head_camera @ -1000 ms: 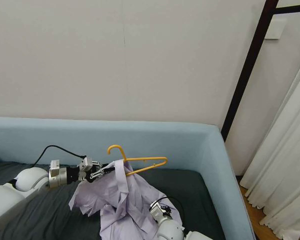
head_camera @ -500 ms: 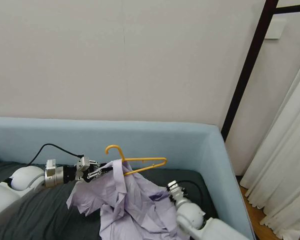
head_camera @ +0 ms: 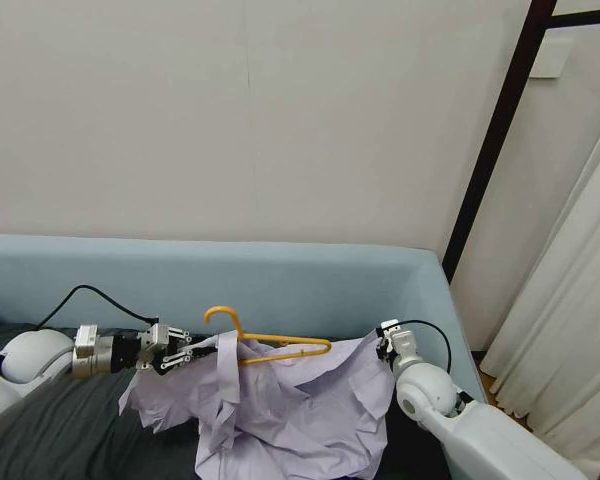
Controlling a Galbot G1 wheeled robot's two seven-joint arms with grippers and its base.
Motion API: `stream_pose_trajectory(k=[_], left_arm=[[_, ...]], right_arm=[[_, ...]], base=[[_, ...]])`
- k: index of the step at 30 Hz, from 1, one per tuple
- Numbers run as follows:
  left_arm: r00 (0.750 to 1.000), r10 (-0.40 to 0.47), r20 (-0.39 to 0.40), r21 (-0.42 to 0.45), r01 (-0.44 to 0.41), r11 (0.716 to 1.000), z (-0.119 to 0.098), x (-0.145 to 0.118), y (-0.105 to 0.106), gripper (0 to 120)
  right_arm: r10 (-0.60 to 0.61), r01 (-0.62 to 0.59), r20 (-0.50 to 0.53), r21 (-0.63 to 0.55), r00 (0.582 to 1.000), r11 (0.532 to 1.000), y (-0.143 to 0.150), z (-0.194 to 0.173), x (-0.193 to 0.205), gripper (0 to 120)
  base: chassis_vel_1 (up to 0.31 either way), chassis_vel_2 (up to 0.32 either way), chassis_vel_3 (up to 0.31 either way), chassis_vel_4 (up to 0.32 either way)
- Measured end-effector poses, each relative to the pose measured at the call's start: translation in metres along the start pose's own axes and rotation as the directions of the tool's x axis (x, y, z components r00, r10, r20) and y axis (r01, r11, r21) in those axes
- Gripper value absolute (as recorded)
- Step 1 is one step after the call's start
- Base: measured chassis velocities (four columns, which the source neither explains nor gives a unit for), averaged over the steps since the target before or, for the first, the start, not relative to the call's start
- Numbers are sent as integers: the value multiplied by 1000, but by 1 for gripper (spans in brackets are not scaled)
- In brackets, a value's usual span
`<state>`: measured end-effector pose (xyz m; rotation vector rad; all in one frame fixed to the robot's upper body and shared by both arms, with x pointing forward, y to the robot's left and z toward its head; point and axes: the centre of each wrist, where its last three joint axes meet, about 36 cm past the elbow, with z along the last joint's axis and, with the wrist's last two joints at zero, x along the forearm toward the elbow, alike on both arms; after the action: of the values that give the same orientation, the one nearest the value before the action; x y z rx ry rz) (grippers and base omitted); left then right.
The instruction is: Pick up the clothes from the sofa and hang them on the clothes hanger.
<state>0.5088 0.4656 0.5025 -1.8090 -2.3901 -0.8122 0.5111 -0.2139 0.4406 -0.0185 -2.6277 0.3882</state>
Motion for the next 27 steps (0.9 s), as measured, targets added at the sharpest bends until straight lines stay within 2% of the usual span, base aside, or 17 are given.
stream_pose_trajectory(k=[8,11,20,22,27], left_arm=[[998,40,-43,-28,-41,999,2,-3,-4,8],[998,43,-43,-33,-45,998,2,-3,-4,8],[998,45,-40,-44,-47,998,3,-2,-3,8],[1000,19,-13,-35,-20,999,2,-1,-2,8],[998,-37,48,-5,37,999,-2,-4,0,8]], right_arm=[[45,-45,1,-90,999,995,-28,-18,11,0],[59,-59,5,-90,998,994,-39,-18,17,0],[77,-77,-9,-14,997,997,-49,10,21,0],[74,-74,-16,32,997,997,-45,30,20,0],[68,-66,-30,66,997,996,-33,52,14,0]], base=[[0,0,0,0],[0,0,0,0],[0,0,0,0],[0,0,0,0],[0,0,0,0]])
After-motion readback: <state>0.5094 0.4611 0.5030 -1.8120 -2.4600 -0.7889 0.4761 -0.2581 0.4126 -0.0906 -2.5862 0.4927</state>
